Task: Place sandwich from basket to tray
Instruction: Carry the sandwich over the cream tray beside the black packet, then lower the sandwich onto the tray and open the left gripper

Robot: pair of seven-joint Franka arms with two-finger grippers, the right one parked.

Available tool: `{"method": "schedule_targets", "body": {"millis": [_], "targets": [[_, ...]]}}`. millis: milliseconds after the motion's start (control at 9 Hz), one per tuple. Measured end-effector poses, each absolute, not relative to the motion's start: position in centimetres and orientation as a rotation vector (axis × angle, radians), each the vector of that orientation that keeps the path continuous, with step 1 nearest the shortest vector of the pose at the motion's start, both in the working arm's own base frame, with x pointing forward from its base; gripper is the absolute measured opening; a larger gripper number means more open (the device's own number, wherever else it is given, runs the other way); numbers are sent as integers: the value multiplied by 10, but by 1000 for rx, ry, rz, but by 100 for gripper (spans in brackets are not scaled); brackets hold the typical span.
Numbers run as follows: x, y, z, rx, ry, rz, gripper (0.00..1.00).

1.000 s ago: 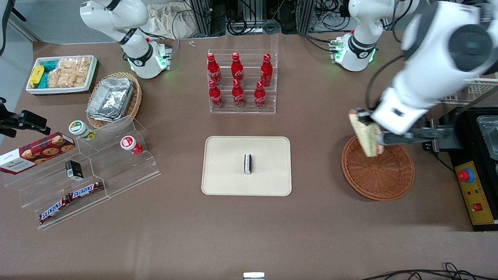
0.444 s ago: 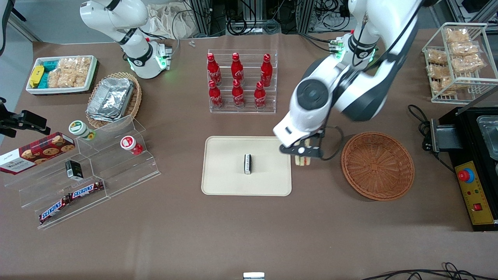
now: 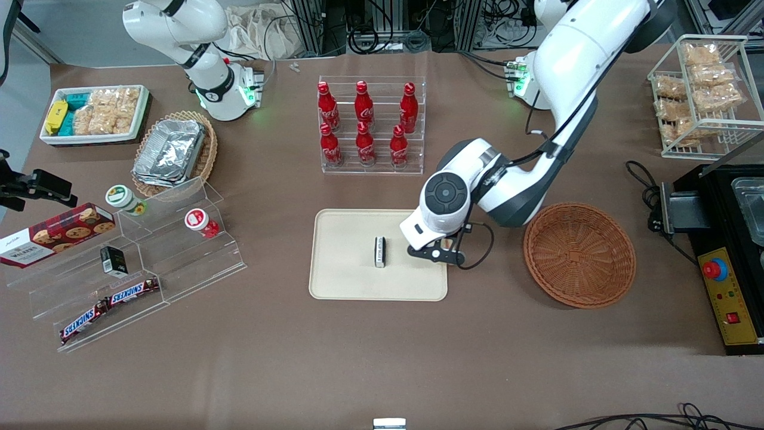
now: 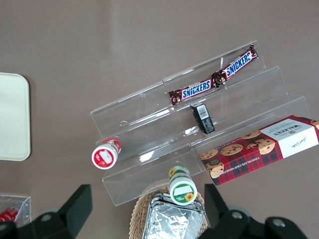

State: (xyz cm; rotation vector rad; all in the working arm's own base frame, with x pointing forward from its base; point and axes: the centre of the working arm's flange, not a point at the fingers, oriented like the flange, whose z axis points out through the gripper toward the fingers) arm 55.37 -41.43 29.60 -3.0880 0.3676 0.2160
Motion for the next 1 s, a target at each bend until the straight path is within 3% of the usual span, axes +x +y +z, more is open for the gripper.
{"method": "schedule_targets", "body": {"millis": [333, 667, 889, 1000], "targets": [[552, -423, 264, -3110, 383, 233, 15], [552, -422, 248, -3102, 383, 264, 58], [552, -422, 246, -3101, 376, 268, 73], [554, -421, 247, -3104, 353, 264, 87]]}}
